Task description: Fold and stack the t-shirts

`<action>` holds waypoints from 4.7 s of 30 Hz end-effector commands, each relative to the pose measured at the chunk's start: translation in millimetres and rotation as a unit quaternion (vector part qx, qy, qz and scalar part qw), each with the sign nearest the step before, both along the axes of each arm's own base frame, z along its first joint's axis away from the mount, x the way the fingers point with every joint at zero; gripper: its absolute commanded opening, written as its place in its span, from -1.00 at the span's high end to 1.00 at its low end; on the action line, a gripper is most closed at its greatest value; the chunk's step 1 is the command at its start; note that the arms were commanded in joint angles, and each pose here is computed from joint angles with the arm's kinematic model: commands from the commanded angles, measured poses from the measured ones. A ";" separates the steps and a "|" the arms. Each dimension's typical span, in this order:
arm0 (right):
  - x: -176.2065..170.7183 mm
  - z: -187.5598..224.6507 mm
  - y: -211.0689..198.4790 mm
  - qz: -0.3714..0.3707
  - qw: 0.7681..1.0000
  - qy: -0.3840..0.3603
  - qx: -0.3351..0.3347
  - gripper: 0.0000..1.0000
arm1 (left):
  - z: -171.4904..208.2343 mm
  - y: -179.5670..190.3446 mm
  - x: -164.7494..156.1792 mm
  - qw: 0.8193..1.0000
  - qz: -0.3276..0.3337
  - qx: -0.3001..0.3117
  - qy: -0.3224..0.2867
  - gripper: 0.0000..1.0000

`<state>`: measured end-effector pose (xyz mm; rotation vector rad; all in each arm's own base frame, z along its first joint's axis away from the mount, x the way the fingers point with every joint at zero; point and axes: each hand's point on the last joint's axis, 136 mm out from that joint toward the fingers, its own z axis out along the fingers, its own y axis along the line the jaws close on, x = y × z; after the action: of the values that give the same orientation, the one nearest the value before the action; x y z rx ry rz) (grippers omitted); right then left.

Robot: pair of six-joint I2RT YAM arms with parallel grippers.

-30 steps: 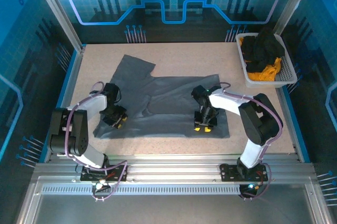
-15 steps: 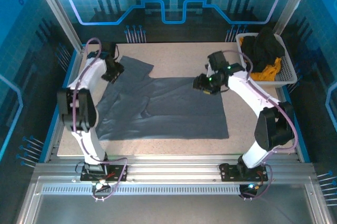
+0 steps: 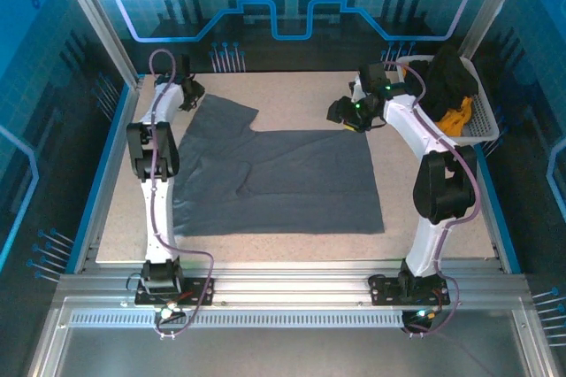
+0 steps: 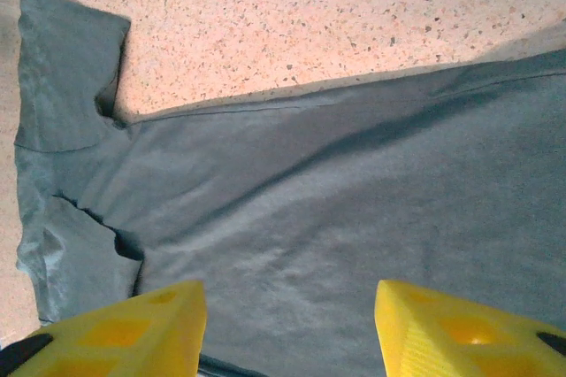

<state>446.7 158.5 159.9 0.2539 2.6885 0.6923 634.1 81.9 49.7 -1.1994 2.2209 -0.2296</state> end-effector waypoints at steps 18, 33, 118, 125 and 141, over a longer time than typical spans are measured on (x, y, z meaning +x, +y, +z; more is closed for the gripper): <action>-9.1 2.1 2.8 0.006 1.000 0.006 0.027 -0.07 | -65.1 -80.5 -9.5 0.991 -0.083 -0.057 0.091 0.03; 9.7 -28.8 -40.3 -0.061 0.995 0.026 -0.073 -0.04 | -57.9 -84.2 -40.5 0.983 -0.098 -0.015 0.155 1.00; -92.8 -88.9 -138.8 -0.122 0.977 0.084 -0.152 1.00 | 95.1 -67.3 -362.2 0.997 0.022 -0.070 -0.032 1.00; -109.0 -107.3 -142.4 -0.118 0.972 0.120 -0.166 1.00 | 76.9 -62.7 -395.4 0.996 0.052 -0.068 -0.001 1.00; -136.5 -122.2 -146.5 -0.116 0.958 0.163 -0.204 0.88 | 57.0 -64.8 -428.1 0.993 0.063 -0.072 0.068 1.00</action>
<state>325.3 17.3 44.3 0.5777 2.9186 0.0949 223.9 14.6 119.3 -1.3930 2.2407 -0.3172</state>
